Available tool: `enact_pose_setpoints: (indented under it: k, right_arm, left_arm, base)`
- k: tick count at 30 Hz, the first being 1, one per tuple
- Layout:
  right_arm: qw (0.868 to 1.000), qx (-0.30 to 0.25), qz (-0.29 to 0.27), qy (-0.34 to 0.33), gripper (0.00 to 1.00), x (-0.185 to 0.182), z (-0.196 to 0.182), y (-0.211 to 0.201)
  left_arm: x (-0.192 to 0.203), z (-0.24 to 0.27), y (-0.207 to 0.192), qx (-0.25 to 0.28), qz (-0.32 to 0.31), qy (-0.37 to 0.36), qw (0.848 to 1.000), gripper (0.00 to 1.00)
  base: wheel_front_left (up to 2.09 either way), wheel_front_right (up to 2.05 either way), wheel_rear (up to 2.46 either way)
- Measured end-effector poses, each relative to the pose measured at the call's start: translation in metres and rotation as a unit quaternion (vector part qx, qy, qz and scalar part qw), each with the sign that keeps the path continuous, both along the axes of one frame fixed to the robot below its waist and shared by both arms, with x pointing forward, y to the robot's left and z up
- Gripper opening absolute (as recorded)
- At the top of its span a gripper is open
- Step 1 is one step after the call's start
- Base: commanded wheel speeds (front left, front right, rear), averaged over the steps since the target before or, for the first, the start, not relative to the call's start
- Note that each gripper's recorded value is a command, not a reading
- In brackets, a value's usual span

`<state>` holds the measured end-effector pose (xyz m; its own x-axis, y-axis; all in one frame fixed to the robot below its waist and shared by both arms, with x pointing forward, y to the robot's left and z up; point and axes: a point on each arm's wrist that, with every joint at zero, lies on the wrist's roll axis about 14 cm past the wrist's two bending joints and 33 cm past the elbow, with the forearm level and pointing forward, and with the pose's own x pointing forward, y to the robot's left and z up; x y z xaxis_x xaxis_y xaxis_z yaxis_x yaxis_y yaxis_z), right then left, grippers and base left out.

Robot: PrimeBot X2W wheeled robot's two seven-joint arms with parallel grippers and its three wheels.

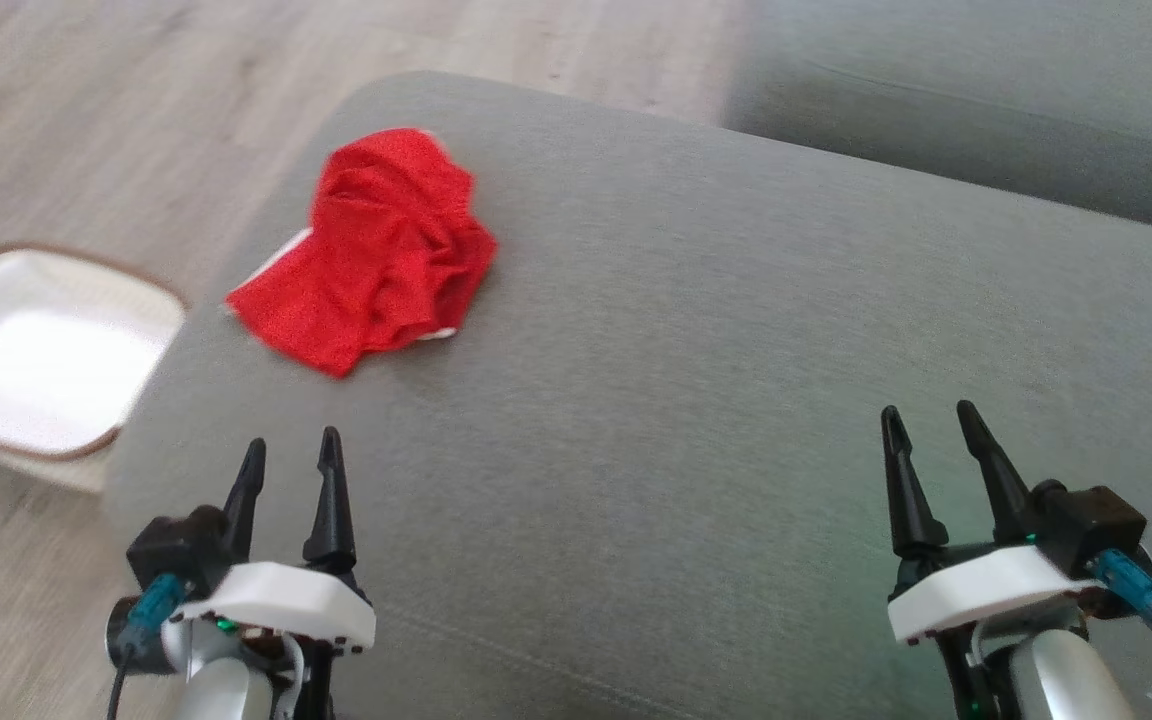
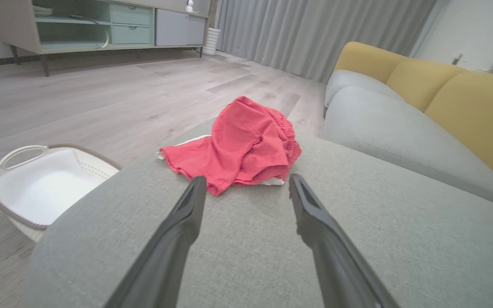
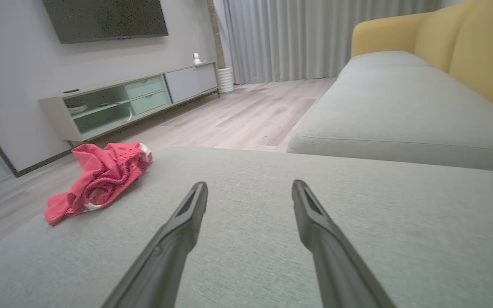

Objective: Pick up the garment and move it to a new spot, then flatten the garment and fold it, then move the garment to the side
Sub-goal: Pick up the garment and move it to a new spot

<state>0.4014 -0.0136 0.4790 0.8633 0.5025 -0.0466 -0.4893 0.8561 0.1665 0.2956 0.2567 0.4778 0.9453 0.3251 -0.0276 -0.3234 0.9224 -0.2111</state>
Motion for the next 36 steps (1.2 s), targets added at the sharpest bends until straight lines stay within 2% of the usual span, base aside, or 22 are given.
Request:
enact_pose_setpoints:
  k: [10,16,19,25,30,32,36]
  right_arm:
    - [0.997,0.001,0.083,-0.001,1.0,-0.008,0.001,0.058]
    - [0.996,0.003,0.088,0.004,1.0,-0.009,-0.001,0.059]
    - [0.997,0.002,0.082,-0.005,1.0,-0.003,0.003,0.056]
    - [0.998,-0.007,0.056,-0.013,1.0,0.016,0.004,0.04]
    - [0.999,-0.024,0.024,-0.005,1.0,0.03,-0.007,0.016]
    - [1.0,-0.029,0.008,-0.004,1.0,0.037,-0.01,0.005]
    - [0.999,-0.04,-0.019,0.007,1.0,0.046,-0.022,-0.016]
  left_arm:
    - [-0.042,-0.001,0.034,-0.001,0.071,0.0,0.997,1.0]
    - [-0.041,-0.002,0.04,0.011,0.073,0.008,0.997,1.0]
    - [-0.031,0.015,0.055,0.041,0.074,-0.004,0.996,1.0]
    - [0.029,0.089,0.094,0.139,0.053,-0.052,0.988,1.0]
    - [0.098,0.133,0.109,0.201,0.023,-0.044,0.978,1.0]
    - [0.128,0.131,0.11,0.2,0.004,-0.016,0.98,1.0]
    - [0.179,0.093,0.096,0.155,-0.045,0.066,0.985,1.0]
  base:
    - [0.0,0.0,0.0]
    - [0.0,0.0,0.0]
    - [0.0,0.0,0.0]
    - [0.0,0.0,0.0]
    - [0.0,0.0,0.0]
    - [0.0,0.0,0.0]
    - [0.0,0.0,0.0]
